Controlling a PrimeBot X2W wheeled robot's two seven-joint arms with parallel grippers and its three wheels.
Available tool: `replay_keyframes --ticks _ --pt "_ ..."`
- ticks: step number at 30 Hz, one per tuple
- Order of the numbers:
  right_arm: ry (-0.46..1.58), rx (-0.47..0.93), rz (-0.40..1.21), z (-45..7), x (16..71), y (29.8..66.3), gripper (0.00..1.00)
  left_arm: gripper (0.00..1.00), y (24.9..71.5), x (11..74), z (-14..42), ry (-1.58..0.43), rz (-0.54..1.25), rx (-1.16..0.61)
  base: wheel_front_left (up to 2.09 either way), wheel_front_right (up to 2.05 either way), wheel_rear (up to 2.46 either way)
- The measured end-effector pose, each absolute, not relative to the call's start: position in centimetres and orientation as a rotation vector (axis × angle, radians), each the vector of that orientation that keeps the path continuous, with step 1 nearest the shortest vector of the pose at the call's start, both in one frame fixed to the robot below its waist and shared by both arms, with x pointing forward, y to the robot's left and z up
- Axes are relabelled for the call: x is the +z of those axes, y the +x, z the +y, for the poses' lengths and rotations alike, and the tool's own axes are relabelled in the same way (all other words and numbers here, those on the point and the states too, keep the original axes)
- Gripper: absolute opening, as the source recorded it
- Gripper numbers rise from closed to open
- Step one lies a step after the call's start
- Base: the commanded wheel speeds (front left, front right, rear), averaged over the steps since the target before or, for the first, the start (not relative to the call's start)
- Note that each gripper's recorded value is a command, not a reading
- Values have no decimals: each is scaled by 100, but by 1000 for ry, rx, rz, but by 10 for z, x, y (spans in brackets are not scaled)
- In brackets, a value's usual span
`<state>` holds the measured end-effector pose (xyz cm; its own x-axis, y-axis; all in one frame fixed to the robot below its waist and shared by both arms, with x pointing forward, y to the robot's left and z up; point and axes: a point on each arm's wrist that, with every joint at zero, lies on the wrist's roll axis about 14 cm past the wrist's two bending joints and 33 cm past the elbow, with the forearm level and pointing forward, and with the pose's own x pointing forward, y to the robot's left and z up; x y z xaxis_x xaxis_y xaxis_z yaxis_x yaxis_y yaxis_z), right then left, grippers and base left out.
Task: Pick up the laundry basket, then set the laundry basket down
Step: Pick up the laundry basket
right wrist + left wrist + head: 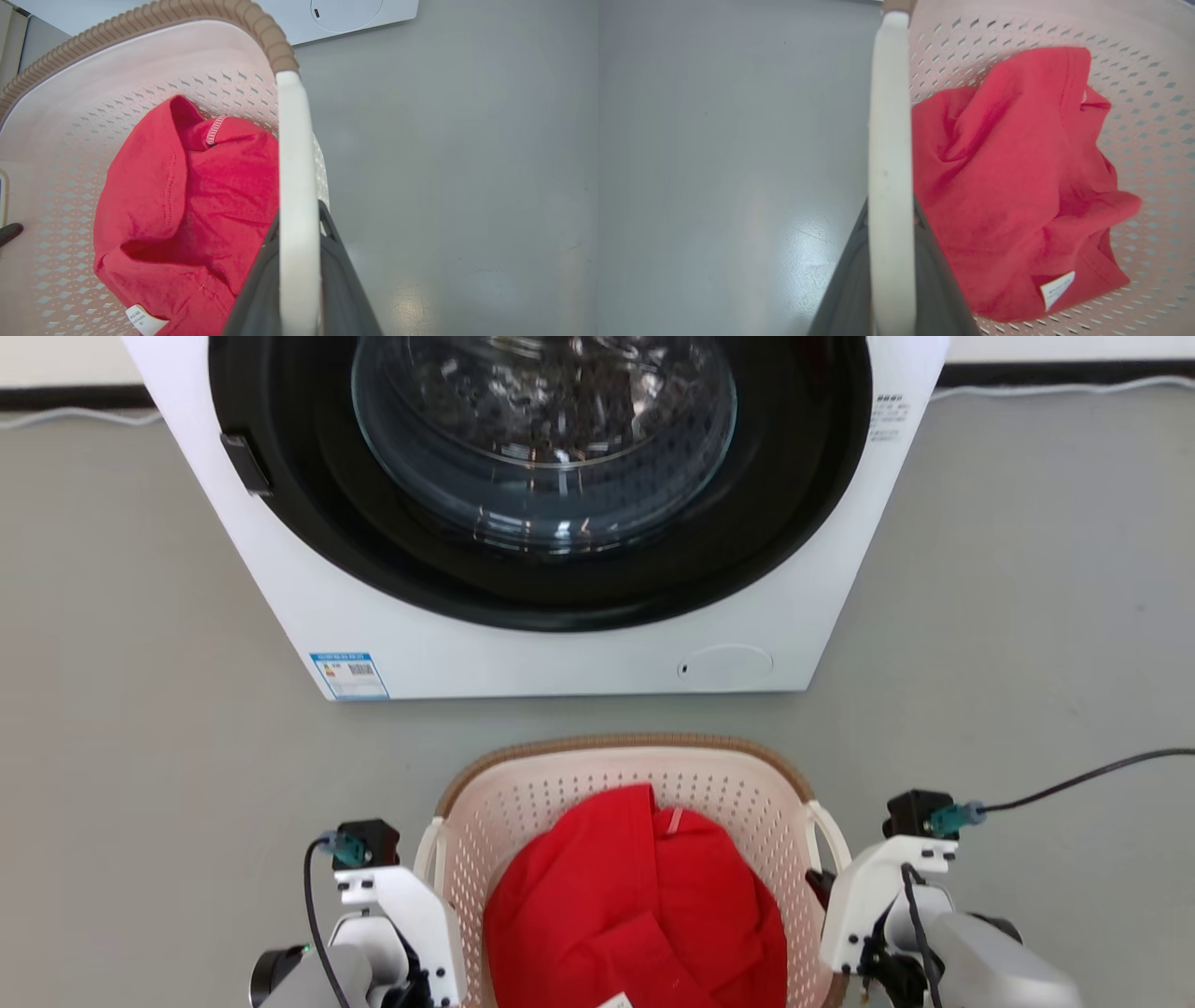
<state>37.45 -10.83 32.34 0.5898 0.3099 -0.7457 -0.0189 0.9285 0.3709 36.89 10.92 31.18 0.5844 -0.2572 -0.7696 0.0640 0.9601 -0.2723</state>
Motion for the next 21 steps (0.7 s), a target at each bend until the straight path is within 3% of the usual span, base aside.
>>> replay_keyframes --ticks 21 --pt "351 213 919 -106 335 336 0 0 332 321 110 -220 923 -187 0 0 0"
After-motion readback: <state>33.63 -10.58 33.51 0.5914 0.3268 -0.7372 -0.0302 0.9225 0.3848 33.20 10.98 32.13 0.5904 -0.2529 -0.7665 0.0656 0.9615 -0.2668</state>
